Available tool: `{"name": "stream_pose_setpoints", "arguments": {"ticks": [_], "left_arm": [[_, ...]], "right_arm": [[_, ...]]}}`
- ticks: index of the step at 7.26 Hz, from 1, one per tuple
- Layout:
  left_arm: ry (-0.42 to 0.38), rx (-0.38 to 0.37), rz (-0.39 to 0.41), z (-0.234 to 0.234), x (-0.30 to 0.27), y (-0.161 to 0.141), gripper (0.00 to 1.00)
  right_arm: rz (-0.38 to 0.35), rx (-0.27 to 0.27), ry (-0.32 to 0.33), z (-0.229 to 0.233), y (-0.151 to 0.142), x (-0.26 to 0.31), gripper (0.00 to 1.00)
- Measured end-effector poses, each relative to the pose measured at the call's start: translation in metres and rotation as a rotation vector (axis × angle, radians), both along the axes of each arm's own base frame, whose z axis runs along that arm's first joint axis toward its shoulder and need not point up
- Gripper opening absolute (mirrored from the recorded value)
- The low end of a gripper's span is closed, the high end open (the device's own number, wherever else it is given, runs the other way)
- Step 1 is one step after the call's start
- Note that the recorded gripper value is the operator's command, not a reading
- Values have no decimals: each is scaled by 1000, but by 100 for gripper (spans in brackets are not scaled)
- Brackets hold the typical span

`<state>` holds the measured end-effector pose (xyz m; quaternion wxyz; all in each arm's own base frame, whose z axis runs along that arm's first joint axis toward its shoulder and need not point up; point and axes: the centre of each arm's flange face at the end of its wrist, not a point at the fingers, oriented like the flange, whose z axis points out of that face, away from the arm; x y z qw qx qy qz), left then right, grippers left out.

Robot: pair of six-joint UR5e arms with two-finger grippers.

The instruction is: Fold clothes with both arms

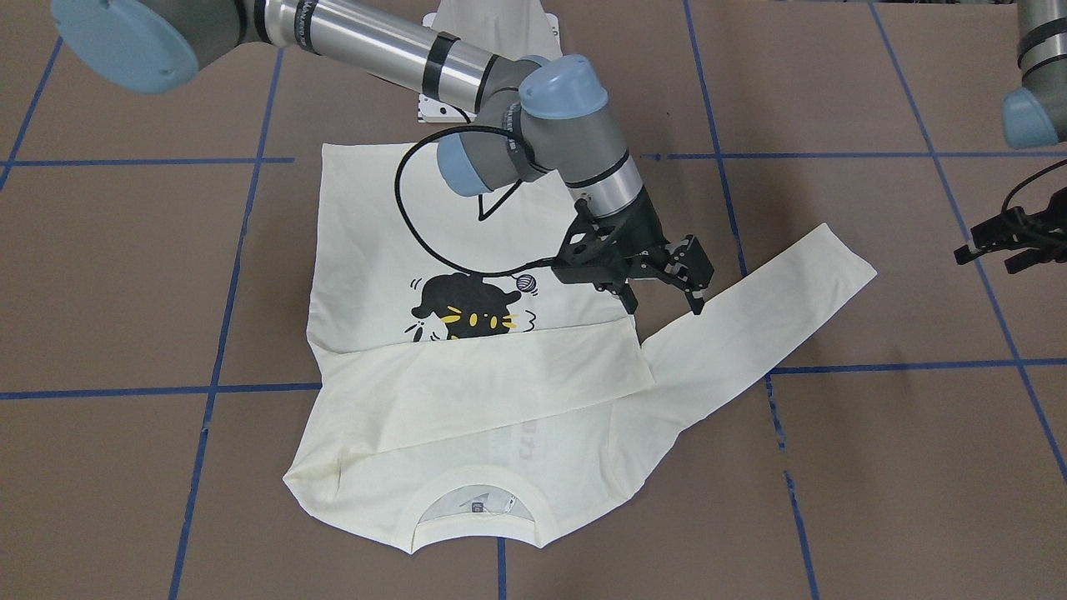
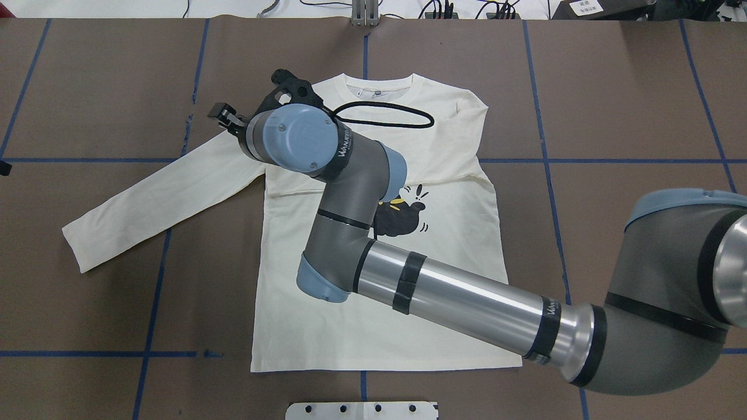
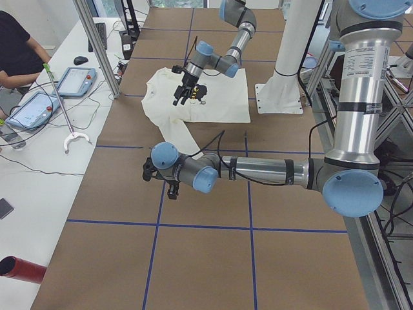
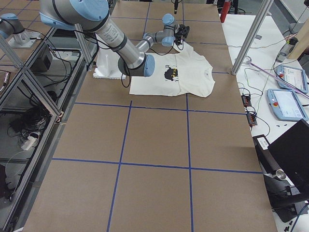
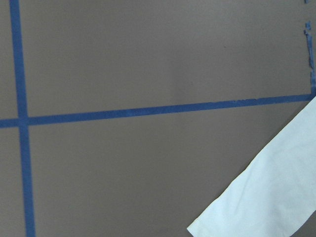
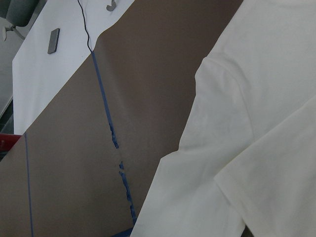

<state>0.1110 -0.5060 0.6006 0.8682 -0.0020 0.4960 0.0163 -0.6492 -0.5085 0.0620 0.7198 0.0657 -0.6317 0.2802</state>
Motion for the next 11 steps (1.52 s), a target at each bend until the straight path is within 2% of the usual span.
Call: {"name": "stream_pose_setpoints", "arguments": {"ticks": [2, 4, 5, 9, 10, 11], "left_arm": [[-35, -73, 35, 2, 78, 26, 84], [-78, -86, 44, 14, 109, 38, 67], [-92, -86, 41, 17, 112, 39, 62], [-106, -95, 39, 25, 115, 37, 59], [-108, -99, 40, 27, 116, 37, 42], [-110, -102, 40, 29, 117, 37, 37]], "right_arm": [[-89, -48, -14, 78, -23, 85, 100], [-120, -73, -7, 151, -26, 173, 100], [-123, -74, -5, 164, -23, 191, 100], [-122, -70, -7, 176, -14, 211, 100], [-122, -70, -7, 178, -12, 214, 100], [-126, -73, -6, 183, -8, 218, 100]]}}
